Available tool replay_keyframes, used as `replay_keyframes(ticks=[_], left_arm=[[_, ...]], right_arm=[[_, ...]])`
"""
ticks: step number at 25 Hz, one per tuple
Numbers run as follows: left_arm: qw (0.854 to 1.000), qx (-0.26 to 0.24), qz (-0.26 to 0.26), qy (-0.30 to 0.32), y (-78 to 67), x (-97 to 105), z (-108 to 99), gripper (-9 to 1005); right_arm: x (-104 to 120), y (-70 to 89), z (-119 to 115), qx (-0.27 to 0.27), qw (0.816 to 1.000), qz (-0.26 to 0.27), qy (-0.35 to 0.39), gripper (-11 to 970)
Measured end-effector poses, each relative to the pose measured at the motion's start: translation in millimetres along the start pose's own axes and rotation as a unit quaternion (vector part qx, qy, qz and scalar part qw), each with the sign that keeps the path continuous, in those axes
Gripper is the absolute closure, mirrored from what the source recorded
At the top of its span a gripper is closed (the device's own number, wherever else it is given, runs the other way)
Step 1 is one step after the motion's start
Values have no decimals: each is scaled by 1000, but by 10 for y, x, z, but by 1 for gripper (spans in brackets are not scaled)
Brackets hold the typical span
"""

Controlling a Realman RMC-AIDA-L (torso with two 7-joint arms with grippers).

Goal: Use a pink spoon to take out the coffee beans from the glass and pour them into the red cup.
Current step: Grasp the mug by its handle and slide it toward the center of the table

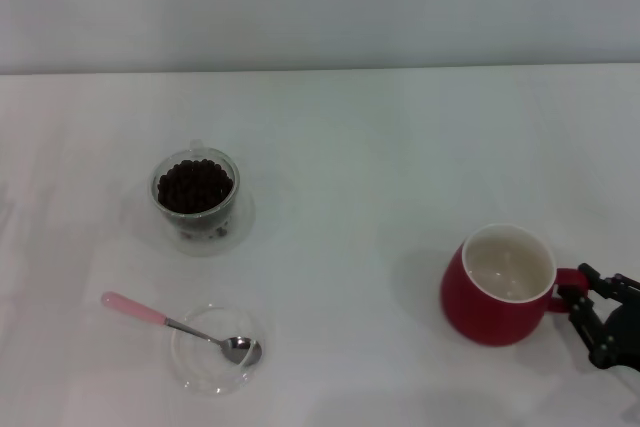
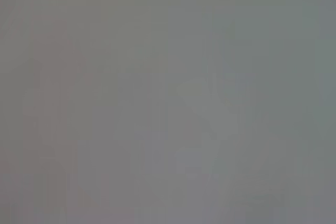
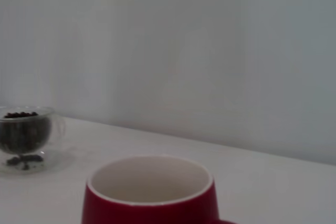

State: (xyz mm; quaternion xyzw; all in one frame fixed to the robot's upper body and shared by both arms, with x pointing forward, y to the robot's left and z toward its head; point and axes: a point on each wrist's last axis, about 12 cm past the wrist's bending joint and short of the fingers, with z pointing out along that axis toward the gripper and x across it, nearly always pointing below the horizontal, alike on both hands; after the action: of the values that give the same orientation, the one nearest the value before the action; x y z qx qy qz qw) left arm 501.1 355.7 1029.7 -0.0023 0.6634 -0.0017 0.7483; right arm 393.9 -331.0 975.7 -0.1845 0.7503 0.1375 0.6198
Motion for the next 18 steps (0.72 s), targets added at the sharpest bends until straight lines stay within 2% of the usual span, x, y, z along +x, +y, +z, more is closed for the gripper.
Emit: replay_keyframes(ticks=[18], left_arm=[[1000, -2, 0, 2, 15, 9, -32, 112]], right_arm=[[-177, 355, 401, -124, 992, -12, -28, 720]])
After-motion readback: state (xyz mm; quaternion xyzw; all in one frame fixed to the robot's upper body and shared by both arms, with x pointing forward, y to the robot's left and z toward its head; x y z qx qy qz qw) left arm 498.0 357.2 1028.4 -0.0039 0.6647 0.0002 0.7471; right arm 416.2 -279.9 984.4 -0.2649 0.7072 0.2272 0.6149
